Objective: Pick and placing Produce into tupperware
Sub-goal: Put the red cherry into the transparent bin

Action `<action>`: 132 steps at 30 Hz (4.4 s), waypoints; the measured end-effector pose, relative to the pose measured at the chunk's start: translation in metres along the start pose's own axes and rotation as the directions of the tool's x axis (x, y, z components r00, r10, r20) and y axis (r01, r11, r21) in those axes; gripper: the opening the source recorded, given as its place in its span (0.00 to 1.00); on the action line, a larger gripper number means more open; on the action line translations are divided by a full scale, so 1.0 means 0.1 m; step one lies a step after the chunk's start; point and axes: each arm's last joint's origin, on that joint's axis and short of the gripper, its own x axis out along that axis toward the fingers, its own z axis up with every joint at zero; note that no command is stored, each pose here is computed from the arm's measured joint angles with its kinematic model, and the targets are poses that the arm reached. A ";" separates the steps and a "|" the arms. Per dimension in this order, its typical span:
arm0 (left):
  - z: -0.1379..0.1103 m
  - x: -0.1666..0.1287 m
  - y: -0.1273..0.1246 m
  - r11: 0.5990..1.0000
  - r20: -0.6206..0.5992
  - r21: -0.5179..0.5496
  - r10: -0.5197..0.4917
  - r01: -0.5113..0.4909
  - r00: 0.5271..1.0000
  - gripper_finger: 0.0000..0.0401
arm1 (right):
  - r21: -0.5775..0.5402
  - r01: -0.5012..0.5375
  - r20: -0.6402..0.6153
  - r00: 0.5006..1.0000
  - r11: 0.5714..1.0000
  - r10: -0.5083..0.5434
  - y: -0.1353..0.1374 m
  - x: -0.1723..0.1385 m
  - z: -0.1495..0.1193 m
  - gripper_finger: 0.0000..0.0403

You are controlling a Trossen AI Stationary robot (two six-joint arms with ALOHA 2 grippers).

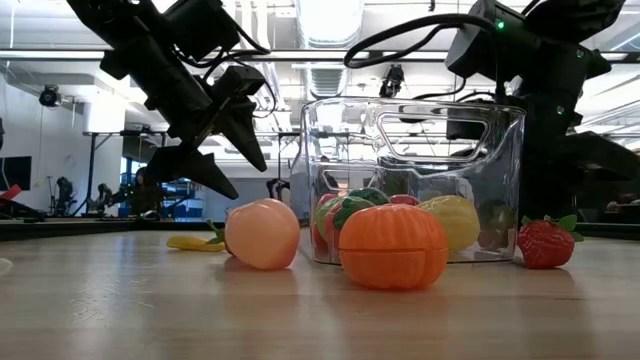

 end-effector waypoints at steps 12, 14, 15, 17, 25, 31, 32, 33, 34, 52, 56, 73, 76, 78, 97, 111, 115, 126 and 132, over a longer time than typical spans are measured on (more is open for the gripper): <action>0.00 0.00 0.00 1.000 0.000 0.000 0.000 0.000 1.000 0.64 | -0.003 0.000 0.011 1.000 1.000 0.000 0.00 0.00 0.01 0.29; 0.00 0.00 0.00 1.000 0.000 0.000 0.000 0.000 1.000 0.64 | 0.003 0.000 0.011 1.000 1.000 0.000 0.00 0.00 0.01 0.27; 0.00 0.00 0.00 1.000 0.000 0.000 0.000 0.000 1.000 0.64 | 0.007 0.000 0.011 1.000 1.000 -0.001 0.00 0.00 0.01 0.26; 0.00 0.00 0.00 1.000 0.000 0.000 0.000 0.000 1.000 0.64 | 0.015 0.002 0.010 1.000 1.000 -0.002 0.00 0.00 0.01 0.25; 0.00 0.00 0.00 1.000 0.000 0.000 0.000 0.000 1.000 0.64 | 0.083 0.008 -0.039 0.999 0.997 -0.004 -0.01 -0.12 -0.06 0.26; 0.00 0.00 0.00 1.000 0.000 0.002 0.001 -0.001 1.000 0.64 | 0.186 0.027 0.019 0.999 0.982 -0.031 -0.05 -0.56 -0.14 0.25; 0.00 0.00 0.00 1.000 0.000 0.002 0.001 -0.001 1.000 0.64 | 0.207 0.035 0.029 0.999 0.978 -0.042 -0.06 -0.65 -0.17 0.25; 0.00 0.00 0.00 1.000 0.000 0.002 0.001 -0.001 1.000 0.64 | 0.229 0.043 0.042 0.998 0.972 -0.054 -0.07 -0.74 -0.21 0.25; 0.00 0.00 0.00 1.000 0.000 0.005 0.001 -0.001 1.000 0.64 | 0.255 0.052 0.056 0.996 0.965 -0.069 -0.08 -0.83 -0.24 0.25; -0.04 0.02 0.06 0.999 -0.010 0.036 0.018 -0.017 1.000 0.64 | 0.420 -0.004 0.328 0.933 0.907 -0.147 -0.22 -1.25 0.38 0.30; -0.05 0.03 0.09 0.999 -0.015 0.038 0.028 -0.027 1.000 0.64 | 0.494 0.018 0.286 0.941 0.869 -0.182 -0.39 -1.18 0.55 0.32; -0.09 0.04 0.13 0.978 -0.028 0.207 0.037 -0.030 0.999 0.64 | 0.530 0.131 -0.047 0.991 0.838 -0.125 -0.39 -1.24 0.64 0.59; -0.09 0.04 0.13 0.966 -0.029 0.258 0.036 -0.028 0.999 0.64 | 0.538 0.150 -0.103 0.988 0.830 -0.112 -0.23 -1.28 0.51 0.60; -0.09 0.04 0.13 0.959 -0.028 0.282 0.036 -0.026 0.999 0.64 | 0.567 0.154 -0.111 0.988 0.809 -0.110 -0.11 -1.29 0.42 0.61; 0.01 0.03 0.16 0.464 0.192 0.853 0.146 -0.239 0.970 0.64 | 0.781 0.196 -0.153 0.980 0.593 -0.123 0.45 -1.10 0.01 0.60; -0.01 0.32 0.20 0.336 0.184 0.914 0.153 -0.226 0.971 0.64 | 0.790 0.232 -0.151 0.971 0.568 -0.187 0.43 -1.10 -0.01 0.59; -0.02 0.42 0.22 0.329 0.163 0.920 0.178 -0.215 0.970 0.64 | 0.789 0.233 -0.151 0.971 0.568 -0.187 0.43 -1.09 -0.01 0.59; -0.02 0.54 0.22 0.353 0.094 0.923 0.176 -0.152 0.980 0.64 | 0.800 0.233 -0.153 0.970 0.553 -0.187 0.43 -1.09 -0.01 0.59; 0.09 0.54 0.29 0.446 0.108 0.876 0.193 -0.185 0.975 0.64 | 0.800 0.232 -0.152 0.970 0.553 -0.187 0.43 -1.09 -0.01 0.59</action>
